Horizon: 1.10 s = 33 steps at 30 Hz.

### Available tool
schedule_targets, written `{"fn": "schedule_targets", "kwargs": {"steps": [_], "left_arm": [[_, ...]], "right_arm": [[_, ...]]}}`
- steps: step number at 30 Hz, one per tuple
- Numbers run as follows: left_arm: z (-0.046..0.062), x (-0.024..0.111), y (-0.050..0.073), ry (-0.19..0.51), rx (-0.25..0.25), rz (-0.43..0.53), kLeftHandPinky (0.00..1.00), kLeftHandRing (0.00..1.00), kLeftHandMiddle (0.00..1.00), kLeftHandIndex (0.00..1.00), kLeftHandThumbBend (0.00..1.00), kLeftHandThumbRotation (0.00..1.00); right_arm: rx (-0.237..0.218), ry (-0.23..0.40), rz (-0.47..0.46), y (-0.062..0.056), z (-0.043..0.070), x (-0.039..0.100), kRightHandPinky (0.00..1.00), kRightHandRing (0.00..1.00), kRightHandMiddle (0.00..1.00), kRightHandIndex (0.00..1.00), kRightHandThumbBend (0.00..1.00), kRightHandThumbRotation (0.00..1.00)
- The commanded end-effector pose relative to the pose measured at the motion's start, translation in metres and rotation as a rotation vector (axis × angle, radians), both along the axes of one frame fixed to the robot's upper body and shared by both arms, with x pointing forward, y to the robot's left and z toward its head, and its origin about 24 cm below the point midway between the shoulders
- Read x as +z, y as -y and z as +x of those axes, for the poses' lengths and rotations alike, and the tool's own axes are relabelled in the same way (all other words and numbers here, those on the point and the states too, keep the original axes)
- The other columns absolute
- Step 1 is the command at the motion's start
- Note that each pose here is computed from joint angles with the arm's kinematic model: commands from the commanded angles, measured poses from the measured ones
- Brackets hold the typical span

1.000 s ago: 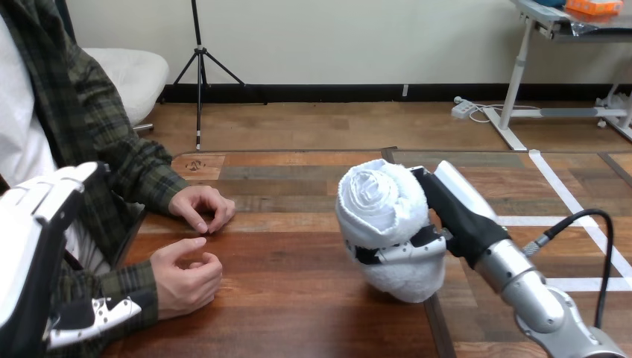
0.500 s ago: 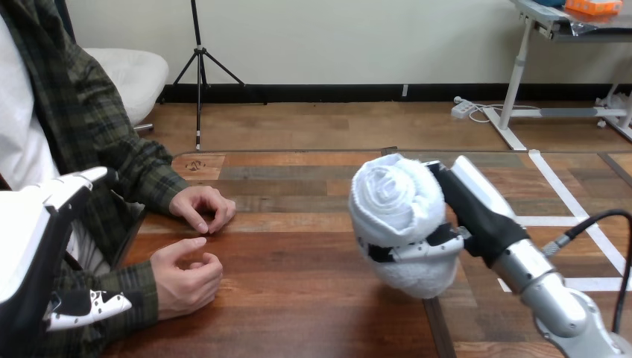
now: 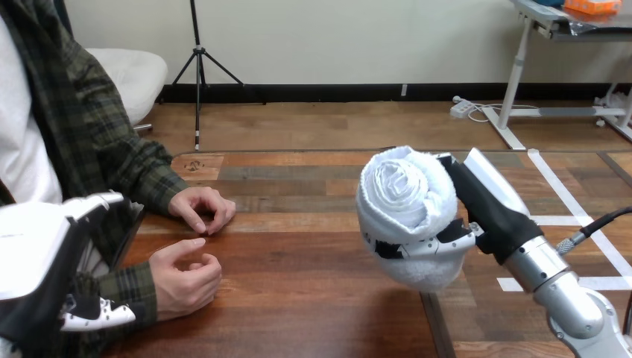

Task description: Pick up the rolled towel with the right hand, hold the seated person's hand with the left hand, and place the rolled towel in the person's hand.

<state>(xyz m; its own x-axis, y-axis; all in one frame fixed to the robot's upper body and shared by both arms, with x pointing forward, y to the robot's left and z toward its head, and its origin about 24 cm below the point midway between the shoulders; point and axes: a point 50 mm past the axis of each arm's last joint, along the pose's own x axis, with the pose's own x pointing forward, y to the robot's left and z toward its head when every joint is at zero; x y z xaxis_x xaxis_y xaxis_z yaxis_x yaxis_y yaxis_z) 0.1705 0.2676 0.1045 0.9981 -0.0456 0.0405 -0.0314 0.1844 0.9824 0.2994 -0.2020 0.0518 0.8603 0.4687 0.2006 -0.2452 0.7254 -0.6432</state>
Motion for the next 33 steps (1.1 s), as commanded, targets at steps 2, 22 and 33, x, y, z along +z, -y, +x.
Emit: {"fn": "schedule_targets", "kwargs": {"steps": [2,22,33], "left_arm": [[0.021,0.004,0.001,-0.005,-0.05,0.037,0.67,0.74,0.77,0.78,1.0,0.17],[0.045,-0.017,-0.002,-0.159,-0.061,0.04,0.69,0.76,0.79,0.79,1.0,0.18],[0.056,-0.031,-0.001,-0.184,-0.069,0.047,0.66,0.73,0.77,0.77,1.0,0.16]], "right_arm": [[0.008,0.154,0.068,0.004,0.006,0.038,0.1,0.15,0.21,0.24,0.7,0.0],[0.047,0.197,0.154,0.012,-0.009,0.061,0.1,0.15,0.21,0.25,0.7,0.0],[0.069,0.217,0.192,0.016,-0.015,0.069,0.1,0.15,0.22,0.24,0.71,0.0]]}}
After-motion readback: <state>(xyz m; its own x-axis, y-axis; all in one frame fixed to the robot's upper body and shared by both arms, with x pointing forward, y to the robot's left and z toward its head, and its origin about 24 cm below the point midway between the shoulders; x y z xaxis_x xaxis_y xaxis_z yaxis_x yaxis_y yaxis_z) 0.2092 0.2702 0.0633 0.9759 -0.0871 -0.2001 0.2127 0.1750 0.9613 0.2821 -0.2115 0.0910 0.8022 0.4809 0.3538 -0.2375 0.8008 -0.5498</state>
